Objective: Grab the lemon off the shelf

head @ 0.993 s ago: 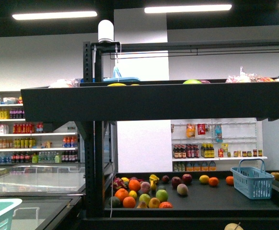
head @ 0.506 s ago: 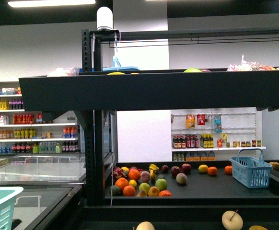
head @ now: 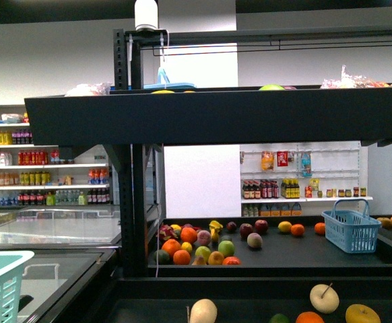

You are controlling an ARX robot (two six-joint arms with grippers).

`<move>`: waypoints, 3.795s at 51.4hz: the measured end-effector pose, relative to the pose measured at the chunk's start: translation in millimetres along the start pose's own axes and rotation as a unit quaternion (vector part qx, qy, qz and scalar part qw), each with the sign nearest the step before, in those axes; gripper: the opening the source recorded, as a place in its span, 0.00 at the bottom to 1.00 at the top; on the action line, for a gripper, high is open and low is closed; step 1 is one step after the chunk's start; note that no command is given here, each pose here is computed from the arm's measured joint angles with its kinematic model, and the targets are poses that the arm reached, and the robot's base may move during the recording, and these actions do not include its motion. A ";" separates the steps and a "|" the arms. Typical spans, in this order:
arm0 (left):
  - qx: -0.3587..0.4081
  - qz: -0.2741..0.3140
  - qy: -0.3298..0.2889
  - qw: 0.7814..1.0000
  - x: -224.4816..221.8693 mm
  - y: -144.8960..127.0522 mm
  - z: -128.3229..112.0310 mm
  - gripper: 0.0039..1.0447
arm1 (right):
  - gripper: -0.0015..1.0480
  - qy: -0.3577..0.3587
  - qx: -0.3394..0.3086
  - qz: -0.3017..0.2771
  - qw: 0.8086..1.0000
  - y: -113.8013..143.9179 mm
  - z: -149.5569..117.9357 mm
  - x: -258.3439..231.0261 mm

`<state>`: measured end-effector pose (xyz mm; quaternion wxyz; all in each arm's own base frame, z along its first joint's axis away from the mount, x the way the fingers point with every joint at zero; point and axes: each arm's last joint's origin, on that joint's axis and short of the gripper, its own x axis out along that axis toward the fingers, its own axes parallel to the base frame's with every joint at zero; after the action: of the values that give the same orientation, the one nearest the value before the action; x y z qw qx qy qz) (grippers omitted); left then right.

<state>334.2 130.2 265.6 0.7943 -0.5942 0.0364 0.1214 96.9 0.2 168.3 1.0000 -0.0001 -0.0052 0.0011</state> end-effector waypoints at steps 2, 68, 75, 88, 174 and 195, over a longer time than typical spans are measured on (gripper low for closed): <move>0.000 0.000 0.000 1.000 5.9 0.1 -0.1 0.93 | 0.93 0.000 0.000 0.000 1.000 0.0 0.0 0.0; 0.078 -0.104 0.086 0.988 -12.7 -55.4 -49.0 0.09 | 0.93 0.000 0.000 0.000 1.000 0.0 0.0 0.0; 0.119 -0.124 0.155 0.973 -27.2 -65.0 -80.6 0.09 | 0.93 0.000 0.000 0.000 1.000 0.0 0.0 0.0; 0.166 -0.167 0.272 0.933 -40.5 -71.1 -146.0 0.09 | 0.93 0.000 0.000 0.000 1.000 0.0 0.0 0.0; 0.232 -0.210 0.403 0.860 -18.4 -50.2 -270.1 0.09 | 0.93 0.373 0.078 0.048 0.923 -37.7 -48.3 284.8; 0.232 -0.210 0.404 0.860 -18.4 -50.2 -270.1 0.09 | 0.93 0.453 0.025 0.042 0.890 -12.7 -147.4 320.5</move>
<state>351.6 -143.1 237.6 0.8315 -0.3834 0.2552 -0.3108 419.0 -11.8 24.2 0.8924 0.0246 0.4485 0.0432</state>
